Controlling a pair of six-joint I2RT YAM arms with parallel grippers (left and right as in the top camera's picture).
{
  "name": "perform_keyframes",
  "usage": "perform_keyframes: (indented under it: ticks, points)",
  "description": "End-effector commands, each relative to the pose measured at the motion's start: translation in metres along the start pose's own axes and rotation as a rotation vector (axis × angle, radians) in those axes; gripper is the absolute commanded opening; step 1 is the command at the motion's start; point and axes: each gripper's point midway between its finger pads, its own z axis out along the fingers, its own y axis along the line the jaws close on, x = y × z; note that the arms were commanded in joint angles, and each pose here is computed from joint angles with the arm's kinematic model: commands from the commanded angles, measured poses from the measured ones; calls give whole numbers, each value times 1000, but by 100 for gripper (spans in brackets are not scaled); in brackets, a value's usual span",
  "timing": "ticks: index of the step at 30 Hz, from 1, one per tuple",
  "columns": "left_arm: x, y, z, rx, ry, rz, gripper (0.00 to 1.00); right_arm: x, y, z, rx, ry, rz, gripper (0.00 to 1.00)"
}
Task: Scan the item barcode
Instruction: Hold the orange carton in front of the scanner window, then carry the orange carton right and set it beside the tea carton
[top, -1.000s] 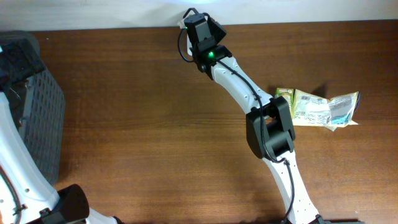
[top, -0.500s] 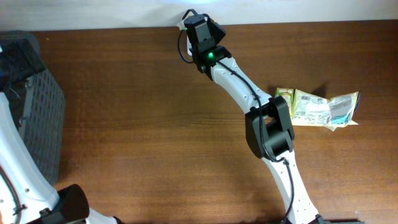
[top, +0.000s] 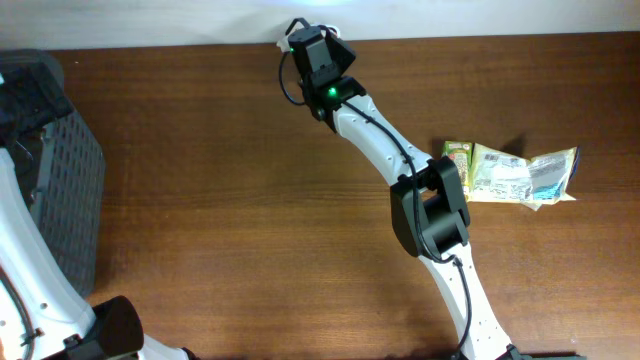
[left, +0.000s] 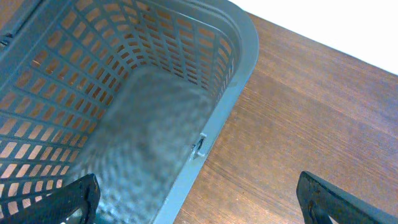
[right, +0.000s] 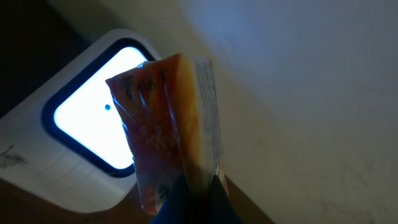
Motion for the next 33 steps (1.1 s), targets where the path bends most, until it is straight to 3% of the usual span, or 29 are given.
perform_keyframes:
  ticks: [1,5,7,9,15,20,26,31,33]
  points:
    - [-2,1,-1,-2,-7,11,99,-36,-44,-48,-24,-82,137,4]
    - [-2,1,-1,-2,-7,11,99,-42,-69,-103,-226,-94,371,4]
    - [-2,1,-1,-2,-7,11,99,-20,-91,-129,-301,-11,548,4]
    - [-2,1,-1,-2,-7,11,99,6,-98,-147,-390,81,618,4]
    - [-2,1,-1,-2,-7,11,99,124,-74,-191,-629,590,744,4]
    - [-2,1,-1,-2,-7,11,99,195,-38,-191,-658,884,729,4]
    - [-2,1,-1,-2,-7,11,99,239,19,-166,-654,959,708,4]
    - [-2,1,-1,-2,-7,11,99,288,13,-146,-463,1049,777,5]
    - [-2,1,-1,-2,-7,11,99,297,7,-144,-438,1062,783,22]
